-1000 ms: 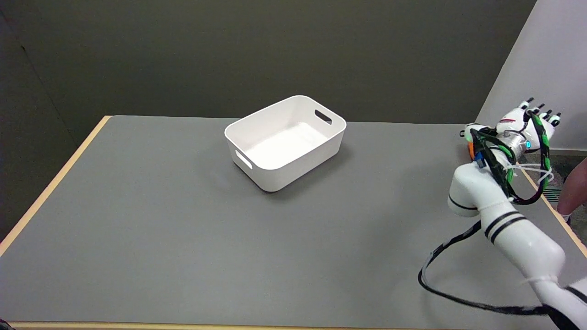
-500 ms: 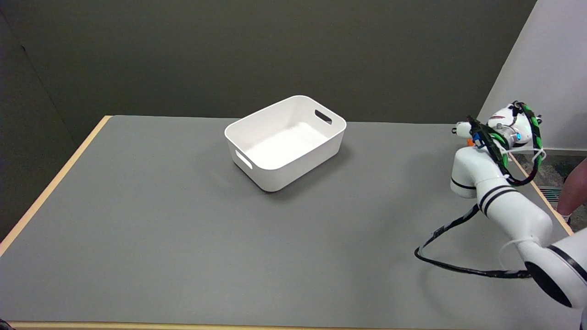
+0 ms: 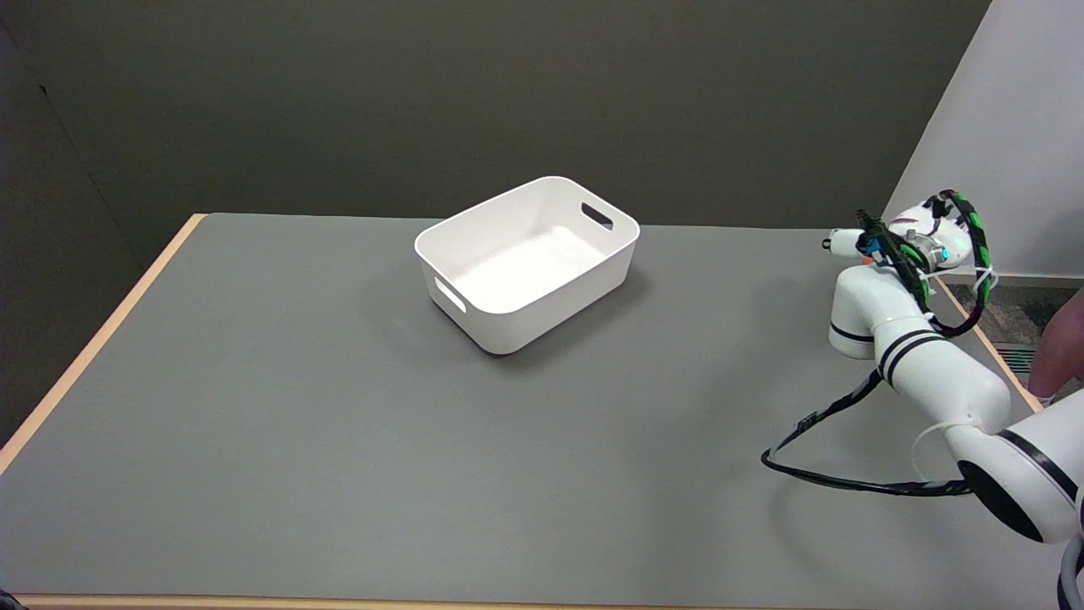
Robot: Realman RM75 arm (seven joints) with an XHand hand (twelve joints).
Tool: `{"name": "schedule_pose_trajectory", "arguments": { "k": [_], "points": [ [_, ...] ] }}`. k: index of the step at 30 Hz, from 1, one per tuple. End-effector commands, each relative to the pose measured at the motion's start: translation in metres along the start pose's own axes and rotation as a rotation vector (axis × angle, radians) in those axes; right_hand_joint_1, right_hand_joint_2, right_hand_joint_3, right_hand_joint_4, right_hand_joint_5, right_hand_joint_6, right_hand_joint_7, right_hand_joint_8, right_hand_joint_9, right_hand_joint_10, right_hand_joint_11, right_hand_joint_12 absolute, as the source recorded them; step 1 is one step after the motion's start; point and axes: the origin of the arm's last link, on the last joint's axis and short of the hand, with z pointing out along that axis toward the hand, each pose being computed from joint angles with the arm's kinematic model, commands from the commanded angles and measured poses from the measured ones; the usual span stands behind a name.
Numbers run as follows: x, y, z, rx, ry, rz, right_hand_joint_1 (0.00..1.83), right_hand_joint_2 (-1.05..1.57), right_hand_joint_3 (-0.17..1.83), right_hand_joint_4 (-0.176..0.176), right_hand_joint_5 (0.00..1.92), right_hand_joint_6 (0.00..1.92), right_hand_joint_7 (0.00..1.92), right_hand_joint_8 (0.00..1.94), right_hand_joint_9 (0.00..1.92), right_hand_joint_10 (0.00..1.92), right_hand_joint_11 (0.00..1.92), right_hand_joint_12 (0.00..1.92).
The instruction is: Pick up mango.
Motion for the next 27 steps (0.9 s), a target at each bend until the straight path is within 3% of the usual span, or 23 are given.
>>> {"name": "schedule_pose_trajectory", "arguments": {
  "k": [1,21,24,27],
  "points": [
    [-0.023,0.02,0.002,-0.086,-0.068,0.004,0.46,0.61,0.99,0.011,0.08,0.38,0.11,0.29,0.14,0.63,0.0,0.98],
    [-0.033,0.007,-0.001,-0.029,-0.109,-0.012,0.55,0.66,0.92,-0.001,0.17,0.4,0.21,0.3,0.21,0.68,0.01,1.08],
    [-0.033,0.001,-0.001,-0.01,-0.112,-0.023,0.56,0.67,0.99,-0.016,0.19,0.44,0.28,0.39,0.28,0.76,0.06,1.1],
    [-0.032,-0.002,-0.001,0.0,-0.11,-0.031,0.67,0.72,0.95,-0.032,0.23,0.47,0.36,0.51,0.36,0.98,0.1,1.32]
  ]
}}
